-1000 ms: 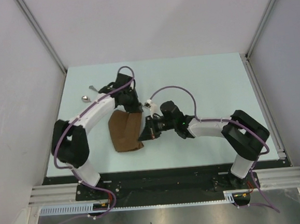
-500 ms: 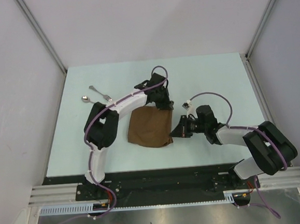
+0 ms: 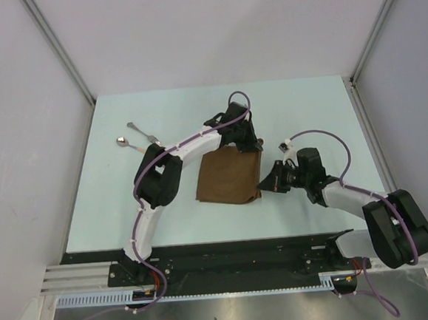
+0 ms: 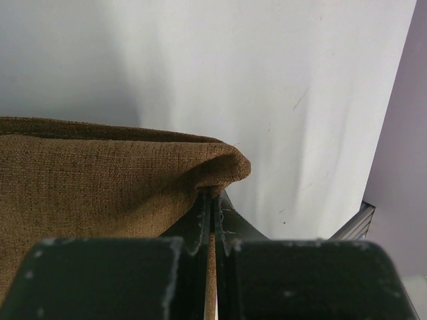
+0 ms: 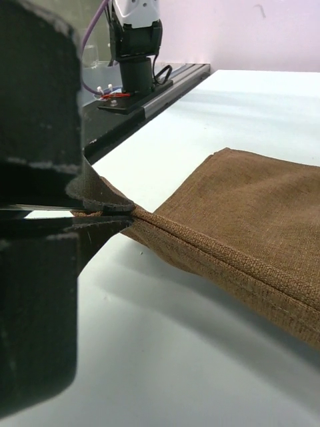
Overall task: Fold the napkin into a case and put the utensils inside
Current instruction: Turn over the upper triangle folded napkin at the center of the board.
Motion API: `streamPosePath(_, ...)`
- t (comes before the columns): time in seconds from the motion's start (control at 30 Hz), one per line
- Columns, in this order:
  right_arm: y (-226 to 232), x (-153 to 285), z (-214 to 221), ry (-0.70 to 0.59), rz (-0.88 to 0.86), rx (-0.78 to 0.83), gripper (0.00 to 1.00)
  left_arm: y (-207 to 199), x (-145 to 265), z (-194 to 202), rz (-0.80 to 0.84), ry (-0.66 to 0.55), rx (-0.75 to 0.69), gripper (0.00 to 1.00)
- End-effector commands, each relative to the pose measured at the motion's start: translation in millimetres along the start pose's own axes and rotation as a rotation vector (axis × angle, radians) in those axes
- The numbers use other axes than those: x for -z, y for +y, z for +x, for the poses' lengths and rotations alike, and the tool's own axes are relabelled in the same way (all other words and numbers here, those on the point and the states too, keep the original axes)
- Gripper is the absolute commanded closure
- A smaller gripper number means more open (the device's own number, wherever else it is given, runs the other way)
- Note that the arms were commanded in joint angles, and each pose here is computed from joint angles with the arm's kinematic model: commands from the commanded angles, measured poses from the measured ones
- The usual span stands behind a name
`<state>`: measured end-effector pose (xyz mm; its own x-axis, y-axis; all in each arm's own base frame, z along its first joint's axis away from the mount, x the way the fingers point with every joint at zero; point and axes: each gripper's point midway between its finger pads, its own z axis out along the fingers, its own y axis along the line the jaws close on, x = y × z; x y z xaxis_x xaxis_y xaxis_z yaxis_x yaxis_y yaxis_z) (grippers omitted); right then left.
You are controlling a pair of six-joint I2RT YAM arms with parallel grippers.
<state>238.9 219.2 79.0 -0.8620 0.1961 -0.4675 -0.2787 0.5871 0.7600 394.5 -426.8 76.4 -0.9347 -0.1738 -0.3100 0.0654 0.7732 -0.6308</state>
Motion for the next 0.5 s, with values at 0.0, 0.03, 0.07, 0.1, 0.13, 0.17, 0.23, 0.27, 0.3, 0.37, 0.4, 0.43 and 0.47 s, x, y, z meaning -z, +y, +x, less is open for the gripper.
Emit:
streamPosePath(0.0, 23, 20, 60, 0.262, -0.113, -0.073, 1.0, -57, 37, -119, 0.177, -0.423, -0.021, 1.0)
streamPosePath(0.03, 22, 20, 60, 0.265, -0.107, -0.07, 1.0, -59, 38, -120, 0.182, -0.427, -0.02, 1.0)
streamPosePath(0.07, 21, 20, 60, 0.267, -0.097, -0.073, 1.0, -60, 38, -120, 0.186, -0.427, -0.022, 1.0)
streamPosePath(0.1, 17, 19, 58, 0.258, -0.073, -0.075, 1.0, -60, 39, -120, 0.189, -0.425, -0.021, 1.0)
streamPosePath(0.13, 13, 20, 59, 0.262, -0.052, -0.086, 1.0, -60, 37, -120, 0.19, -0.423, -0.017, 1.0)
streamPosePath(0.17, 11, 20, 55, 0.244, -0.041, -0.085, 1.0, -59, 36, -119, 0.189, -0.417, -0.013, 1.0)
streamPosePath(0.23, 10, 23, 60, 0.262, -0.035, -0.106, 1.0, -54, 37, -117, 0.179, -0.402, -0.004, 1.0)
streamPosePath(0.27, 16, 24, 59, 0.258, -0.053, -0.092, 1.0, -53, 39, -116, 0.178, -0.404, -0.001, 1.0)
streamPosePath(0.3, 23, 25, 58, 0.258, -0.082, -0.077, 1.0, -60, 53, -123, 0.205, -0.432, 0.0, 1.0)
streamPosePath(0.37, 37, 23, 50, 0.254, -0.113, -0.033, 1.0, -55, 60, -122, 0.208, -0.433, 0.008, 1.0)
streamPosePath(0.4, 44, 22, 54, 0.284, -0.114, -0.012, 1.0, -51, 67, -127, 0.206, -0.437, 0.015, 1.0)
streamPosePath(0.43, 59, 19, 42, 0.274, -0.135, 0.027, 1.0, -53, 80, -131, 0.214, -0.445, 0.016, 1.0)
streamPosePath(0.47, 66, 17, 39, 0.28, -0.14, 0.046, 1.0, -51, 88, -134, 0.216, -0.451, 0.02, 1.0)
